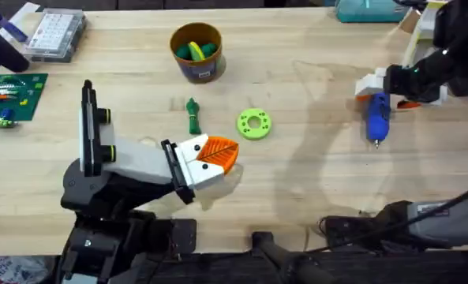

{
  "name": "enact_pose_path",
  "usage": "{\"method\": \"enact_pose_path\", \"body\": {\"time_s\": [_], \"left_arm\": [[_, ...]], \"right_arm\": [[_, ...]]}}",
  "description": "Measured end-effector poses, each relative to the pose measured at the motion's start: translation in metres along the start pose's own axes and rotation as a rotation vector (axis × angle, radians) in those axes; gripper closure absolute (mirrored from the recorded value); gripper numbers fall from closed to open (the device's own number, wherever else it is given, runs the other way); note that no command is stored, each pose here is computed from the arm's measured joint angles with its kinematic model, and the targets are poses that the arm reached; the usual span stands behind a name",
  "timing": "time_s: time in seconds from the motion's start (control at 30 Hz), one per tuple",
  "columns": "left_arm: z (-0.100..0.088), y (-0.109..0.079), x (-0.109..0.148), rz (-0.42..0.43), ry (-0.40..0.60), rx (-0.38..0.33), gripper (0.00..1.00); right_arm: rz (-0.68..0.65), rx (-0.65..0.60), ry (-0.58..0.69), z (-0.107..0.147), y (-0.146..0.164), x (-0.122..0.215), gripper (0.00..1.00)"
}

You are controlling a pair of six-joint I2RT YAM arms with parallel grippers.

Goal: Pick up the gripper from the table and insert it into the empty holder that is missing its gripper. Then pick up a screw, insert it into the mounting hole, and use the screwdriver to tighten it. Finally, clean up the table by picking up the vegetable and placing it into the bucket.

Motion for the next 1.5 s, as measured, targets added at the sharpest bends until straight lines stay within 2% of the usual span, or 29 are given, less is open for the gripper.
{"method": "enact_pose_path", "body": {"time_s": [0.2, 0.77, 0.83, 0.87, 1.03, 1.07, 1.5], "left_arm": [[0.0, 0.0, 0.0, 0.0, 0.0, 0.0, 0.985], [0.0, 0.0, 0.0, 0.0, 0.0, 0.0, 0.985], [0.0, 0.0, 0.0, 0.0, 0.0, 0.0, 0.985], [0.0, 0.0, 0.0, 0.0, 0.0, 0.0, 0.985], [0.0, 0.0, 0.0, 0.0, 0.0, 0.0, 0.985], [0.0, 0.0, 0.0, 0.0, 0.0, 0.0, 0.985], [0.0, 0.0, 0.0, 0.0, 0.0, 0.0, 0.985]], "right_arm": [[0.003, -0.018, -0.015, -0.011, 0.001, -0.031, 0.025], [0.002, -0.034, -0.063, -0.02, 0.001, -0.033, 0.035], [0.009, -0.033, -0.064, -0.02, 0.0, -0.033, 0.106], [0.011, -0.032, -0.066, -0.02, 0.0, -0.033, 0.209], [0.015, -0.033, -0.069, -0.021, -0.001, -0.034, 0.894], [0.015, -0.033, -0.069, -0.021, -0.001, -0.034, 0.96], [-0.016, -0.032, -0.058, -0.02, 0.001, -0.033, 0.975]]}}
Point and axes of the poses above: each hand's point on the last joint's axis, 136 mm out from that joint toward the fingers, its own x axis back along the fingers, its own y axis along the line the jaws close on, z = x × y, the point moved 8 cm from there along x, back along the fingers, and after that the axes turned 6 degrees about -x, right-handed, at the moved point
